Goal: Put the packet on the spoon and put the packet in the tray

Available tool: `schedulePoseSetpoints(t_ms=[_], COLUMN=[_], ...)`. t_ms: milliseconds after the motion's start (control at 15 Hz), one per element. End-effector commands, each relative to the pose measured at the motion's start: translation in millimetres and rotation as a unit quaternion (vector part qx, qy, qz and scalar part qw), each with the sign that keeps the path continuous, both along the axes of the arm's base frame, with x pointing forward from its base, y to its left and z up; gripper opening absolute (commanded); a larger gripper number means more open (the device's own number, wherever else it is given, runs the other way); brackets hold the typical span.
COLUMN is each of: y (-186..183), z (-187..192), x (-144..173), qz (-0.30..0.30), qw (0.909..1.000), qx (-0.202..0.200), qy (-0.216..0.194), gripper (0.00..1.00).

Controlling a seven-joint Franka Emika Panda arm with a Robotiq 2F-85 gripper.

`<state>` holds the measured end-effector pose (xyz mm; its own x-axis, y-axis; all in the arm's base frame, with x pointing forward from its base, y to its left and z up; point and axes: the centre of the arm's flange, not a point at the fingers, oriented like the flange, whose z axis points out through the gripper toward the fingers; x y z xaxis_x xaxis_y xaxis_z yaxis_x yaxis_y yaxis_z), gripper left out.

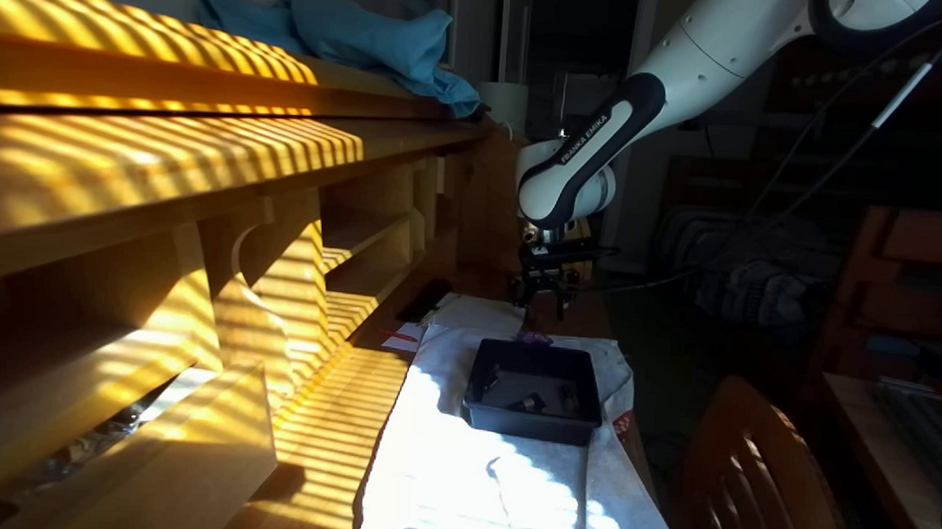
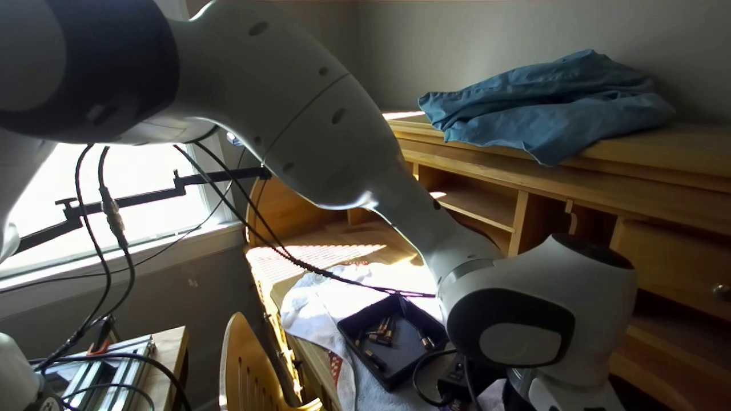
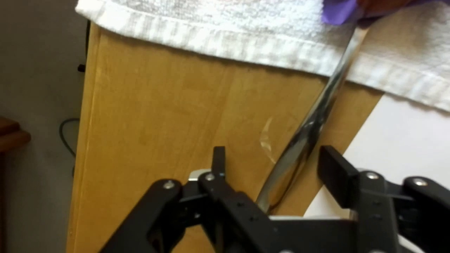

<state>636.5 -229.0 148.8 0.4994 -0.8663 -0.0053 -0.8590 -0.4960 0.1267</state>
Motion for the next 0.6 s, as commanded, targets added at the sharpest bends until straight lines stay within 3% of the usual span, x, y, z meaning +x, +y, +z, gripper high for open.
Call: schedulePoseSetpoints(t_ms=[0, 267, 467, 533], y=[0.0, 0.5, -0.5, -0.9], z=[-3.4, -2.2, -2.2, -2.3], x=[11.4, 15.3, 16.8, 16.7], qz=[-0.012, -0.014, -0.014, -0.014], qw=[0.9998, 0.9997, 0.9997, 0.9997], qx=[-0.013, -0.016, -0.018, -0.018], qy=[-0.009, -0.012, -0.013, -0.013], gripper=[0.39, 0.13, 0.0, 0.02])
